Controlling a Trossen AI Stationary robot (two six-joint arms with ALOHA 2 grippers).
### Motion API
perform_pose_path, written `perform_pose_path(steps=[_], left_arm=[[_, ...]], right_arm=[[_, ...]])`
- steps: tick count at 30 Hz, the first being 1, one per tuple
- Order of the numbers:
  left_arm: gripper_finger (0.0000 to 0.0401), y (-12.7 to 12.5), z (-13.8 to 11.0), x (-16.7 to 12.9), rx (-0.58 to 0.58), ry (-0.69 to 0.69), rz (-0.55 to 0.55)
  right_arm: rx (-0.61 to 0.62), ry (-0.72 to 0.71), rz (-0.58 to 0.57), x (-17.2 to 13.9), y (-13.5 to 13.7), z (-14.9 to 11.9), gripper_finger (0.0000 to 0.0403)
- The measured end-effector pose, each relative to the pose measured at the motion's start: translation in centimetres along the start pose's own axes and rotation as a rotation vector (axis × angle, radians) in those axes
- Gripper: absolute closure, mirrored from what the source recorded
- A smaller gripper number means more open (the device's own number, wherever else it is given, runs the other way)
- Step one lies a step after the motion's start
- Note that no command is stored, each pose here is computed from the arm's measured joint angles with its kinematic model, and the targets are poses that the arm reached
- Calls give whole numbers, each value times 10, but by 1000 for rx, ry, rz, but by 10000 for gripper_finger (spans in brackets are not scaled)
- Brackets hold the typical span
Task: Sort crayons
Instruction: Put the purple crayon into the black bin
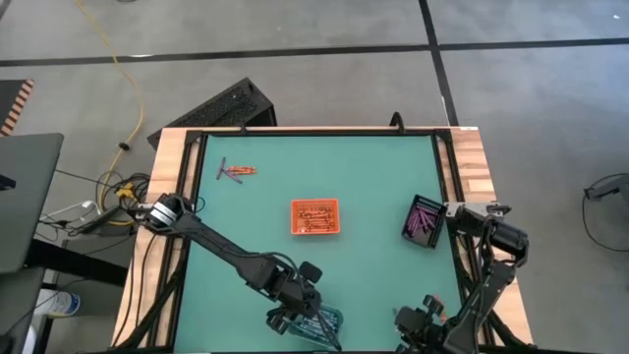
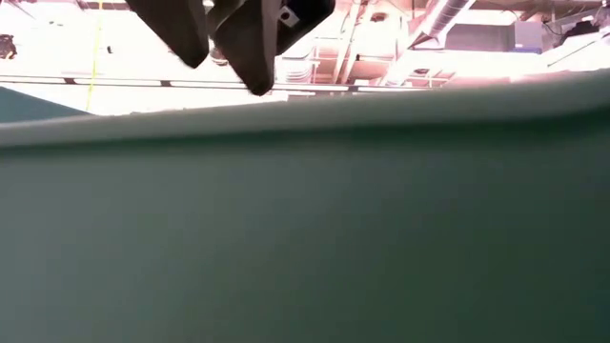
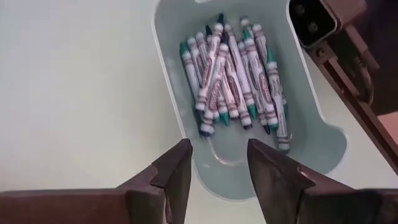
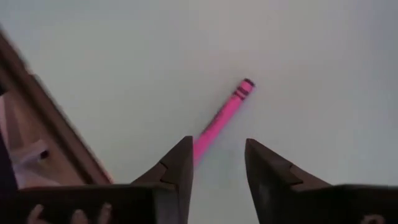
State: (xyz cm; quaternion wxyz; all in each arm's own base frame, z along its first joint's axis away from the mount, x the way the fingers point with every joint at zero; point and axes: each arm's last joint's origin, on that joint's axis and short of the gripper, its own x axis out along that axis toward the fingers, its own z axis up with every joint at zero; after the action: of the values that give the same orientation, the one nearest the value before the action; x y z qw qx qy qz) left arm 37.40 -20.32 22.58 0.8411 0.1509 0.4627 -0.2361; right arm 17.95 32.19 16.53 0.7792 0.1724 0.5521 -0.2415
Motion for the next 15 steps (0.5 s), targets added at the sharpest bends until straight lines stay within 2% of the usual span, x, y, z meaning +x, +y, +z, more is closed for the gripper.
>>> perform_pose_path(steps=[3,7,15], left_arm=[[255,0,-1,0,-12,9,-6],[255,-1,-2,0,-12,16,-7],[255,-1,-1,0,-17,15,-7]], right_arm=[[31,18,-16,4,-3,-2,241],[43,-2,32,5,1,-2,221],[65,2,40,12,2,3,235]])
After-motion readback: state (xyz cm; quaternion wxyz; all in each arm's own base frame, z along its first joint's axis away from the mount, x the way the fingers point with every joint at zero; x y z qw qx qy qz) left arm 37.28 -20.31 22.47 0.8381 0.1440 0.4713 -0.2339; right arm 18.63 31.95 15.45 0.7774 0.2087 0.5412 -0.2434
